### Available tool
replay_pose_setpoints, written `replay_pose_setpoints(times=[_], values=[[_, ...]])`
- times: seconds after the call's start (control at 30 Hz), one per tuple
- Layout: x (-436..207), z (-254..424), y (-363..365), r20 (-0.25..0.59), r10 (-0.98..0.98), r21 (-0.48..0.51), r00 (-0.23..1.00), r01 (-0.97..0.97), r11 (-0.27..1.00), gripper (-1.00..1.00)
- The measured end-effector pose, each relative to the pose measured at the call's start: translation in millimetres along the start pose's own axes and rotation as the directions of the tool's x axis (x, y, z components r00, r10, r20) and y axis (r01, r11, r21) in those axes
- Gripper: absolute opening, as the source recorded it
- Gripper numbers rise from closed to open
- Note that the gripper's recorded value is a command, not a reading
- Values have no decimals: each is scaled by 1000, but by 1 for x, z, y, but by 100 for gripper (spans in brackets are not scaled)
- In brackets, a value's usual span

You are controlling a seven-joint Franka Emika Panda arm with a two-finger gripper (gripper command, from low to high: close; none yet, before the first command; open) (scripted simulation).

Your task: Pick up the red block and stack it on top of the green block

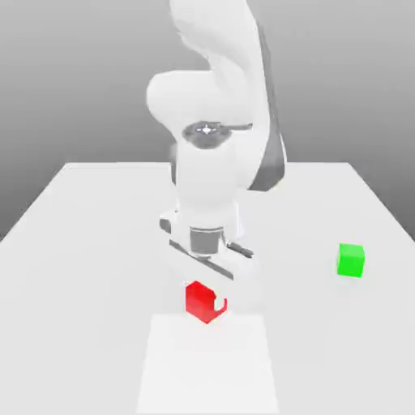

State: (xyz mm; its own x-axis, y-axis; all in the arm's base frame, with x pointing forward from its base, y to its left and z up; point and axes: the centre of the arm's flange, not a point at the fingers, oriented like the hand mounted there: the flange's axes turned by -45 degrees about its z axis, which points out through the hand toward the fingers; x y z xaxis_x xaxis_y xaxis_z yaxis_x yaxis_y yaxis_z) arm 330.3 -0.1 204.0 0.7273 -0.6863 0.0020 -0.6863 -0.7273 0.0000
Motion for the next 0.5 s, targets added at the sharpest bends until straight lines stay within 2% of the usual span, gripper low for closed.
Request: replay_pose_setpoints(times=[0.13, 0.23, 0.37, 0.5], values=[[-37, -11, -35, 1, -271, 4, 962, 271, 962, -100], [-75, -16, -62, 2, -503, 6, 864, 503, 864, -100], [-132, -23, -90, 1, -763, 8, 647, 763, 647, -100], [-194, -29, -106, -1, -935, 8, 354, 935, 354, -100]])
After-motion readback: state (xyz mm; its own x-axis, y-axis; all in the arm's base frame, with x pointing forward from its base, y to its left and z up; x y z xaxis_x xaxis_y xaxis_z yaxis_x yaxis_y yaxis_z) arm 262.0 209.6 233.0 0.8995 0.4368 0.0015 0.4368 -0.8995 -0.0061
